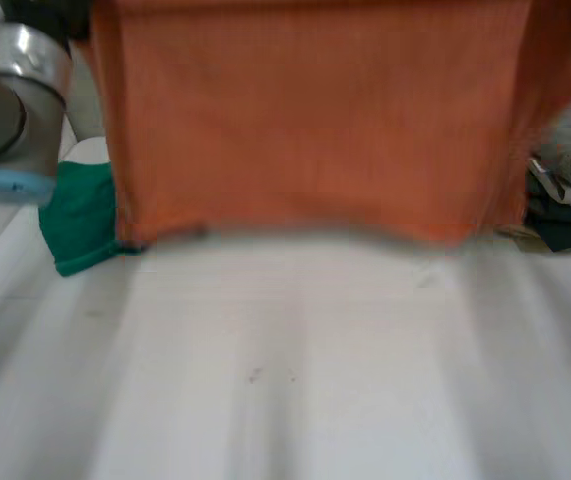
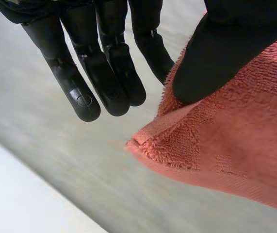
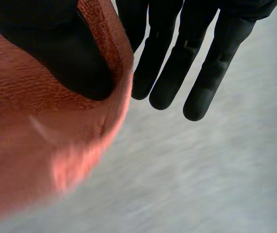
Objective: Fold the laundry.
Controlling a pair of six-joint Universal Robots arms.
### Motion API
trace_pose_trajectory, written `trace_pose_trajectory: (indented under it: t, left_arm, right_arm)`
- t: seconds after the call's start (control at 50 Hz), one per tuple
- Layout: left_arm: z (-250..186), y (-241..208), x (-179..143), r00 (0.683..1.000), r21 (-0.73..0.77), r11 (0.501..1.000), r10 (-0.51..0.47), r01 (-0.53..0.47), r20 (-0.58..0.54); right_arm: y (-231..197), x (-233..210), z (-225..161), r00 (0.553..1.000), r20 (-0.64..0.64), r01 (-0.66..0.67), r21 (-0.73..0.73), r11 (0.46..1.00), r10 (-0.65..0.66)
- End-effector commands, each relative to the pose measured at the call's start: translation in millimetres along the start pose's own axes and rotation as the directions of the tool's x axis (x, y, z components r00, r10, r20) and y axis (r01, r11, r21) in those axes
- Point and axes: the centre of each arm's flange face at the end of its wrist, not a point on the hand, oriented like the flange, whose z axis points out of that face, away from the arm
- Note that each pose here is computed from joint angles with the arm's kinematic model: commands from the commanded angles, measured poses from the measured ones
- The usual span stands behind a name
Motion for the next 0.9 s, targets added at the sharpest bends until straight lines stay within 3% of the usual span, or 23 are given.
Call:
trace_pose_trajectory:
  t: [0.02, 0.26, 0.36, 0.5, 0.58, 0.66, 0.74, 0.76, 0.84, 0.9]
  left_arm:
    - [-1, -11, -14, 0.996, 0.055, 0.997, -0.065, 0.061, 0.066]
    - [-72, 48, 32, 0.988, -0.214, 0.973, -0.113, 0.088, -0.109]
    - [-112, 69, 55, 0.971, -0.326, 0.942, -0.144, 0.075, -0.192]
    - [-171, 81, 76, 0.933, -0.476, 0.879, -0.194, 0.028, -0.304]
    - [-205, 74, 73, 0.894, -0.57, 0.82, -0.218, -0.05, -0.392]
    - [-237, 57, 57, 0.838, -0.637, 0.75, -0.224, -0.178, -0.498]
    - [-275, 38, 38, 0.732, -0.686, 0.639, -0.272, -0.349, -0.625]
    - [-289, 29, 29, 0.681, -0.692, 0.592, -0.305, -0.412, -0.666]
    - [-312, 1, 12, 0.574, -0.688, 0.529, -0.394, -0.497, -0.718]
    - [-308, -2, 9, 0.585, -0.685, 0.542, -0.379, -0.487, -0.717]
  right_arm:
    - [-20, 10, 6, 0.995, -0.099, -0.015, 0.116, 0.993, 0.026]
    - [32, -52, -49, 0.977, 0.189, -0.088, -0.075, 0.993, 0.101]
    - [68, -94, -93, 0.916, 0.352, -0.115, -0.233, 0.966, 0.194]
    - [87, -119, -134, 0.849, 0.457, -0.107, -0.346, 0.932, 0.267]
    - [99, -117, -161, 0.803, 0.515, -0.042, -0.454, 0.89, 0.301]
    - [101, -105, -192, 0.721, 0.607, 0.087, -0.557, 0.826, 0.333]
    - [87, -66, -218, 0.639, 0.687, 0.242, -0.607, 0.757, 0.346]
    - [86, -51, -229, 0.608, 0.71, 0.304, -0.623, 0.721, 0.357]
    - [71, -25, -249, 0.524, 0.778, 0.409, -0.587, 0.698, 0.348]
    - [64, -19, -252, 0.51, 0.805, 0.428, -0.544, 0.722, 0.304]
